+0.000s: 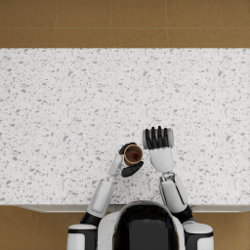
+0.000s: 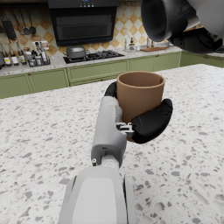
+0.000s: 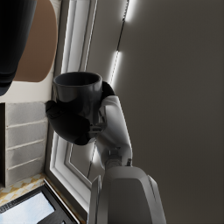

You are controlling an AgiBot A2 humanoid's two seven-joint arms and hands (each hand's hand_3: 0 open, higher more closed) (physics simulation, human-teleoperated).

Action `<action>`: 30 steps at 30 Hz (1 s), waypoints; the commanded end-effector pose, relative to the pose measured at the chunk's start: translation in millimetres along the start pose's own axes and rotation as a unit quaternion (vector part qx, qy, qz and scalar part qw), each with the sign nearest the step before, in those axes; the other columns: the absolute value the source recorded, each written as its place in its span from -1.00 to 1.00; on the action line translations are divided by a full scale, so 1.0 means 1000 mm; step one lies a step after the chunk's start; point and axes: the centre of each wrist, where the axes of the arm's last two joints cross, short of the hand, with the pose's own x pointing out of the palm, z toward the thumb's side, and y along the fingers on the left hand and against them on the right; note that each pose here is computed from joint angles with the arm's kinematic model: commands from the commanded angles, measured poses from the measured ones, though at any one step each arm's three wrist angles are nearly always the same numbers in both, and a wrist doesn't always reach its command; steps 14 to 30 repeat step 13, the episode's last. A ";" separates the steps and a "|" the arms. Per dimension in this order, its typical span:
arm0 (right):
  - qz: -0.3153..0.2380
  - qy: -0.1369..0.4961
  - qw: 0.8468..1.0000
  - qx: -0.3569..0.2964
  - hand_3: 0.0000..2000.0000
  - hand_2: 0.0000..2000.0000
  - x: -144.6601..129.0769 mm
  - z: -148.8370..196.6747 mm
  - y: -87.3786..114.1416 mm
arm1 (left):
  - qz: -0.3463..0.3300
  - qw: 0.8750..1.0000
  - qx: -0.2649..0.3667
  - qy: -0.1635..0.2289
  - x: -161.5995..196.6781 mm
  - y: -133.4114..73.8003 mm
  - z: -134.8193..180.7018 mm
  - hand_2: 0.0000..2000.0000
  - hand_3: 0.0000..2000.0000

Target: Pick up two cups and pour the berry on the right into the cup on the left

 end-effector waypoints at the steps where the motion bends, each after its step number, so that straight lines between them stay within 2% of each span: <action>1: 0.000 0.000 1.000 0.000 0.28 1.00 0.000 0.000 0.001 | 0.001 1.000 0.000 0.000 0.000 -0.001 0.000 1.00 0.28; 30: 0.003 0.002 1.000 -0.002 0.28 1.00 0.000 0.000 0.004 | 0.004 1.000 0.001 0.001 -0.001 -0.005 0.001 1.00 0.28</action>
